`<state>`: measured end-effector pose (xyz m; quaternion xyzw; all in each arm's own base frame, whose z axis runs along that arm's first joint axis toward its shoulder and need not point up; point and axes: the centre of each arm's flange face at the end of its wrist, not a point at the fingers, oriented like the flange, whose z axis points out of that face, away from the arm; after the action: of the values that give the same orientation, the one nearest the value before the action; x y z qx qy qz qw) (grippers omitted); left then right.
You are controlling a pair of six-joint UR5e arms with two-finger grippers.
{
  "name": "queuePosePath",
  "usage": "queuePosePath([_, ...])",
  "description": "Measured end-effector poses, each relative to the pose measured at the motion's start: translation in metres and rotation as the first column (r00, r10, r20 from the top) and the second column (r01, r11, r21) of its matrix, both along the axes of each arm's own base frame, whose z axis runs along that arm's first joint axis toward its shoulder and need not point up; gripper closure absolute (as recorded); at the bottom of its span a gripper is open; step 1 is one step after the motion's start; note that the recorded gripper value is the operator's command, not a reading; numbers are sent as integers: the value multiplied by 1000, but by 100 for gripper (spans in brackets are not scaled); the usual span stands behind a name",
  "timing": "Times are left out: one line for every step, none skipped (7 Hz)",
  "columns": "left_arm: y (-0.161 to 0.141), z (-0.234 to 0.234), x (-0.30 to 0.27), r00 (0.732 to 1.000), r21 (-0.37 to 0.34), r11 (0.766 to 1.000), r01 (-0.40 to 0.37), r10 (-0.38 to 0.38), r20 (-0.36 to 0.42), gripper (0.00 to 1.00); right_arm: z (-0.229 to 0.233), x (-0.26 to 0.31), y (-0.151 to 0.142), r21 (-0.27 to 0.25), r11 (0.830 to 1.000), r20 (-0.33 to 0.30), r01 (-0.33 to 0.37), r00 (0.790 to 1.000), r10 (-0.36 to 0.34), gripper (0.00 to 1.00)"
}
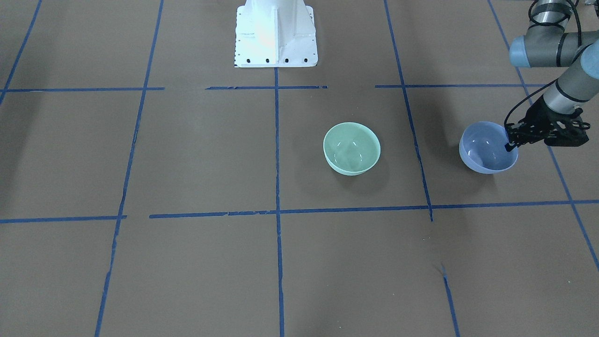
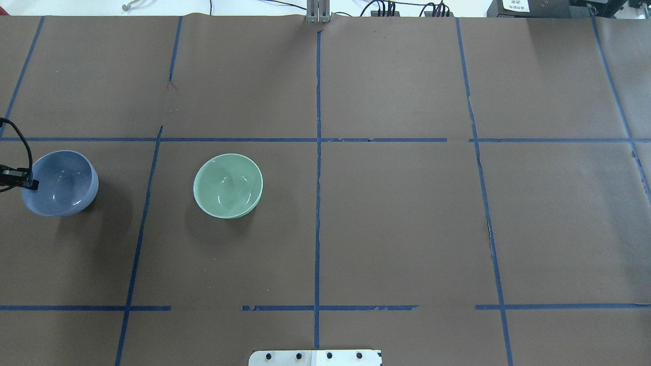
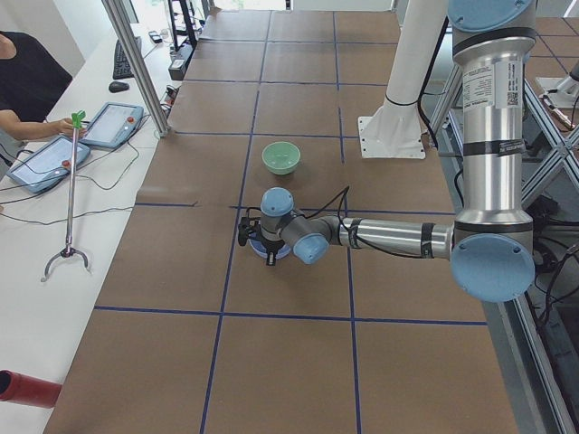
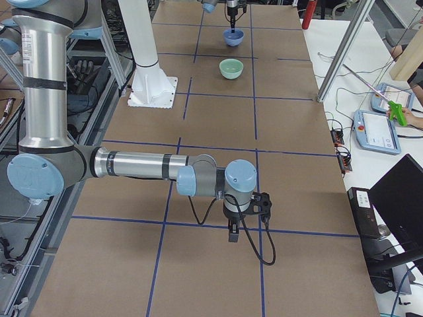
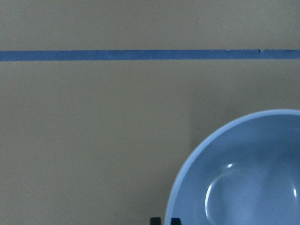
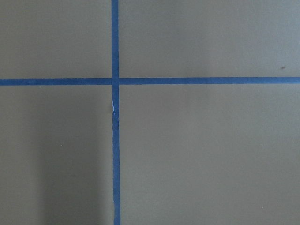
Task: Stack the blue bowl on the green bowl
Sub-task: 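Lower the left gripper onto the rim of the pale blue bowl, then close the left gripper on the blue bowl rim and lift it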
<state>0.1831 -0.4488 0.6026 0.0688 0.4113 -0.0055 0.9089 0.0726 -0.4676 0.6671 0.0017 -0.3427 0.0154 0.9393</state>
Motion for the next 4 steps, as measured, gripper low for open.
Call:
queuePosePath([-1, -13, -12, 1000, 19, 1000, -7, 7, -18, 100, 0, 0, 0, 1, 1000, 0, 0, 1000, 0, 0])
queuePosePath([-6, -28, -36, 999, 27, 1000, -8, 9, -33, 100, 0, 0, 0, 1, 1000, 1, 0, 1000, 0, 0])
queuePosePath([-11, -49, -61, 1000, 33, 999, -15, 16, -21, 100, 0, 0, 0, 0, 1000, 1, 0, 1000, 0, 0])
queuePosePath([-14, -79, -81, 1000, 33, 999, -29, 29, 5, 100, 0, 0, 0, 0, 1000, 1, 0, 1000, 0, 0])
